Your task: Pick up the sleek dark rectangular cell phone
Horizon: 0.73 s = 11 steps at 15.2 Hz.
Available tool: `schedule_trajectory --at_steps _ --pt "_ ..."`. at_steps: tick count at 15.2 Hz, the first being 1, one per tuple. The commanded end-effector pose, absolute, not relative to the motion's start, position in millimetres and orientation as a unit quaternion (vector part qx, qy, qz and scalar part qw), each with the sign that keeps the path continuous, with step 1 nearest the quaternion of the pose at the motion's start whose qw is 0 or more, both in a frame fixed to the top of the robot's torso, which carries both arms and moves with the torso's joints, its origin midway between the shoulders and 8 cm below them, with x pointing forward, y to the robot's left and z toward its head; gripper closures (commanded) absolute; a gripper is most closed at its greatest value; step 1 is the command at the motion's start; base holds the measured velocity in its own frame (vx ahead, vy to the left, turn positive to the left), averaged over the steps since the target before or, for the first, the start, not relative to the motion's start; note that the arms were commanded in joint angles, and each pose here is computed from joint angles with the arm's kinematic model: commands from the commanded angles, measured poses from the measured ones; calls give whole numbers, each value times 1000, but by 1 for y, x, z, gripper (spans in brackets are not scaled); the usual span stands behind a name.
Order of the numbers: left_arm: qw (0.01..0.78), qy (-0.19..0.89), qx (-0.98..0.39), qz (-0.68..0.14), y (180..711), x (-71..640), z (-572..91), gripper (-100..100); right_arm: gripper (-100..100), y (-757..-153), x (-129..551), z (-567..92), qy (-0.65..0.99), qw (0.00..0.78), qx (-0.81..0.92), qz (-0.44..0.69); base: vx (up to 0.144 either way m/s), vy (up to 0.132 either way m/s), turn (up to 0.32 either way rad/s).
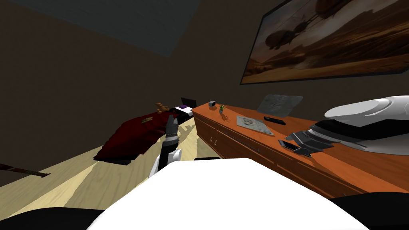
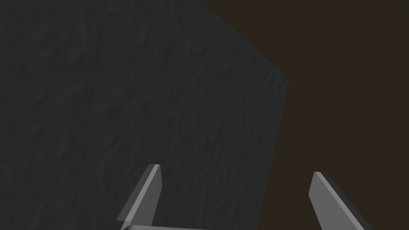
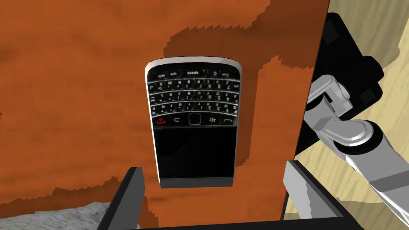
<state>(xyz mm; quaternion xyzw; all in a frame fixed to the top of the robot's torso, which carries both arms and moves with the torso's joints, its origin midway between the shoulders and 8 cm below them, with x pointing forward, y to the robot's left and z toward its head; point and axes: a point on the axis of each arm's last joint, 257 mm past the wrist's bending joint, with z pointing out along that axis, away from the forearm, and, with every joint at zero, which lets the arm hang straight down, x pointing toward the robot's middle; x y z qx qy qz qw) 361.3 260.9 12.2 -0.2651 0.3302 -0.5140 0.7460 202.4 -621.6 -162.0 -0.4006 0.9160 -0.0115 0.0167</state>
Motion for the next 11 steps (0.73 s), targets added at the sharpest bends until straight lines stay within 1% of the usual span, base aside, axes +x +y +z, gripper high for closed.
schedule_trajectory --at_steps 1,7,8,11 --pt "746 330 -265 -514 261 361 12 0 100 -622 202 -162 916 17 -401 -12 -7 4 -1" --pt "746 330 -265 -514 261 361 12 0 100 -620 203 -159 916 15 -402 -11 4 -3 -10" --pt "746 330 -265 -514 261 361 12 0 -100 -621 208 -154 914 17 -405 -14 -66 -55 -19" --pt "746 330 -265 -514 261 361 12 0 -100 -622 213 -150 912 21 -408 -19 -151 -141 -12"
